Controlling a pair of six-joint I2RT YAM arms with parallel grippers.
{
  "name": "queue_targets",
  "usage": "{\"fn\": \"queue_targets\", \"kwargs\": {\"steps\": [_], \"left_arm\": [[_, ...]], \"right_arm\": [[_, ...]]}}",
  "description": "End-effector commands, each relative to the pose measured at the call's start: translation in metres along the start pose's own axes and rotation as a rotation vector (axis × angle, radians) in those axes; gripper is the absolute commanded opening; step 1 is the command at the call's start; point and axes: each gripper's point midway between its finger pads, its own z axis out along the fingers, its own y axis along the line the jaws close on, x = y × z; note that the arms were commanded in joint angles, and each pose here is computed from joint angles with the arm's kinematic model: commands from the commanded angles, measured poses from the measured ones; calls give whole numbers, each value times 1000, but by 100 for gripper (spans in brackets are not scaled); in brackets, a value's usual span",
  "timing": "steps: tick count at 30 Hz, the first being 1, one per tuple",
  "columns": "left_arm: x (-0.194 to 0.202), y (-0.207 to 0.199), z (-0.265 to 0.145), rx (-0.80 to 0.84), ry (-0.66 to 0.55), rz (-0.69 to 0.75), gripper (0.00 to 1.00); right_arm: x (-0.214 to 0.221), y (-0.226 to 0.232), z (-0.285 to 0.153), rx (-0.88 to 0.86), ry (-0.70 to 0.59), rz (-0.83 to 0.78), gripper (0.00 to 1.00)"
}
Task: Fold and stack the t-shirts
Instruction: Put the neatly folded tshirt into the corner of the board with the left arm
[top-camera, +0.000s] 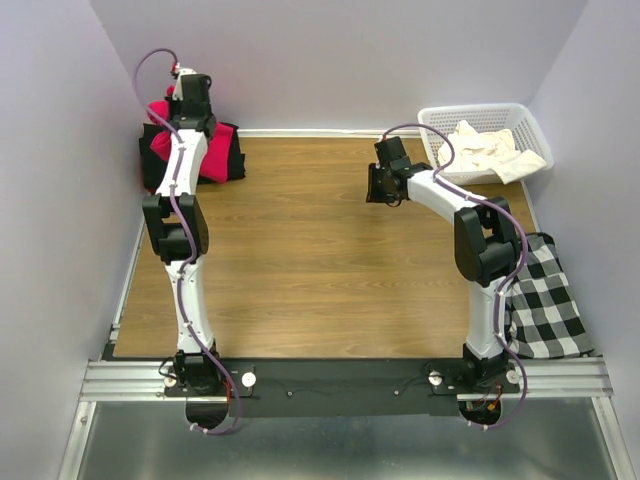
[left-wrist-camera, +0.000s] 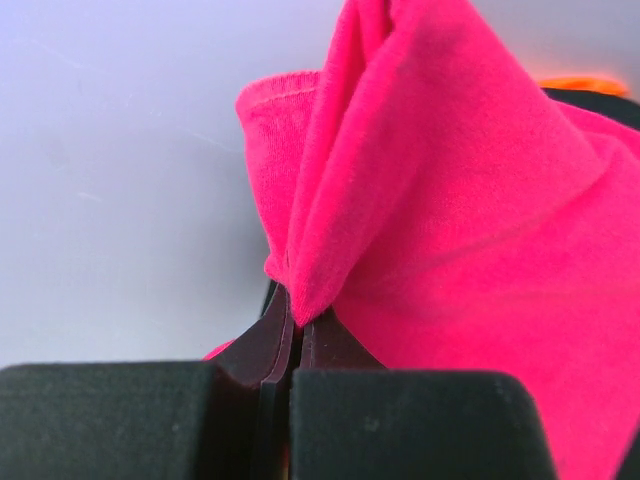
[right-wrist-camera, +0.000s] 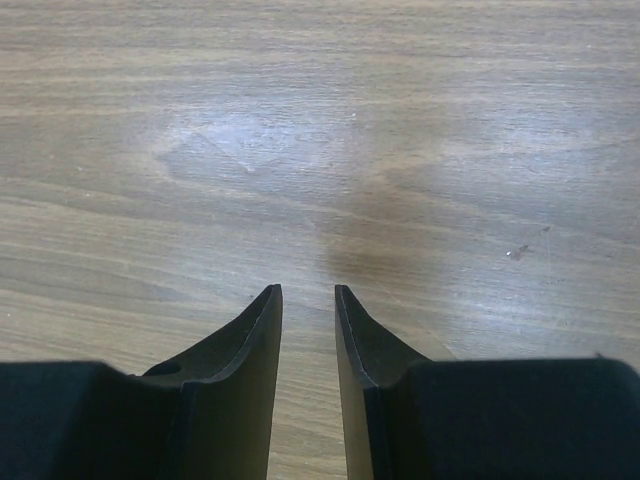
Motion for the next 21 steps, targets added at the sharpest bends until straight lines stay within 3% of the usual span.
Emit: {"fn": "queue_targets", "kwargs": {"steps": [1,3,6,7,10,14,16,21], "left_arm": [[9,7,34,73,12,-92,0],[18,-5,37,161,38,-113,4],[31,-3,40,158,77,-145,35],[35,-3,41,156,86,-149,51],[40,-3,43,173,104,-163,65],[30,8,40,151,87,-210,75],[15,16,33,144,52,-236,92],[-14,25,13,191,-8,-279,95]], "right_arm": [[-8,11,-15,-42,-11,20,36],[-8,18,-16,-76,-1,21,36],[-8,21,-17,-87,3,27,36],[-7,23,-18,-99,8,28,36],[-5,26,-20,-116,15,33,36],[-2,26,-22,-126,23,31,36],[1,25,-23,-121,28,31,36],[1,21,-27,-104,20,36,36]]}}
